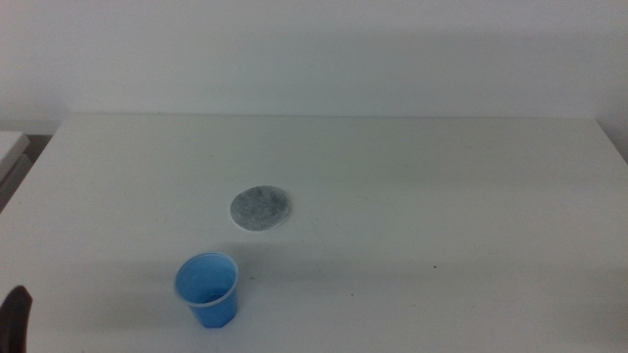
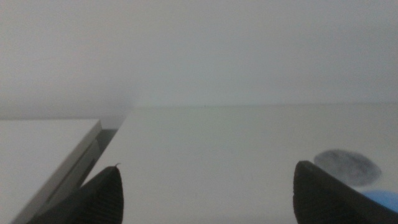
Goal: Place an empty cup on a cup mat.
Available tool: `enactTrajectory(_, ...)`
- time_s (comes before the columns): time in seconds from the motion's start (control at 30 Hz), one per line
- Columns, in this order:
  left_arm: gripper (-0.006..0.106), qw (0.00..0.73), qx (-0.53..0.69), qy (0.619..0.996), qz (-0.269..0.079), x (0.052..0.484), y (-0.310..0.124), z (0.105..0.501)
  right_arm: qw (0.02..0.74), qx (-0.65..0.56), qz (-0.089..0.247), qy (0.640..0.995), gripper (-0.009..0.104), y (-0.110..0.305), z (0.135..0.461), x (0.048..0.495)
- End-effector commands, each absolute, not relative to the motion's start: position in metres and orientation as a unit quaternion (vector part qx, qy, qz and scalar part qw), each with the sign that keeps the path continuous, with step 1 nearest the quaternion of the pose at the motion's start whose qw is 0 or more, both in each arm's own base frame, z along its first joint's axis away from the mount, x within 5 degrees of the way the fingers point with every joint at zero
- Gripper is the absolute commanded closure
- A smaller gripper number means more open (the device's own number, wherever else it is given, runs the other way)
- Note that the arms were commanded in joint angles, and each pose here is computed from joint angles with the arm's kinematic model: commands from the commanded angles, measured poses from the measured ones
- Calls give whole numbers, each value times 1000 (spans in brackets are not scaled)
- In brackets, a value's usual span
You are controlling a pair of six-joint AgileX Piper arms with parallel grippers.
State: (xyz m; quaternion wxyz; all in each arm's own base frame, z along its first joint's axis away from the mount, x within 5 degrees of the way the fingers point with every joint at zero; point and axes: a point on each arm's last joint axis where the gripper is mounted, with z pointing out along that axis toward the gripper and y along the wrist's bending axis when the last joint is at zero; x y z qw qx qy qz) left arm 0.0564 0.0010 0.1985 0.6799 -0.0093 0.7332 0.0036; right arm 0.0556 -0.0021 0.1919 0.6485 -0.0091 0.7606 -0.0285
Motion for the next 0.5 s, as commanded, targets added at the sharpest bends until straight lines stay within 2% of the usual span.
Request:
enactTrajectory(0.0,7,669,-9,743,4,56,1,201,651,-13,-32,758,2,-2,192,55)
enactTrajectory(0.13,7,579,-5,816,4,62,1,243,651,-13,-32,758,2,-2,192,55)
enactTrajectory(0.23,7,525,43,850,7,77,-3,292,651,-13,-32,758,2,-2,192,55)
enactTrajectory(0.33,7,467,62,882,-24,102,-9,323,651,-13,-32,758,2,-2,192,55)
enactTrajectory(0.4,7,429,59,900,-50,119,-12,334,651,-13,-32,758,2,-2,192,55)
enactTrajectory(0.47,7,384,62,919,-62,136,-13,340,651,-13,-32,758,2,-2,192,55)
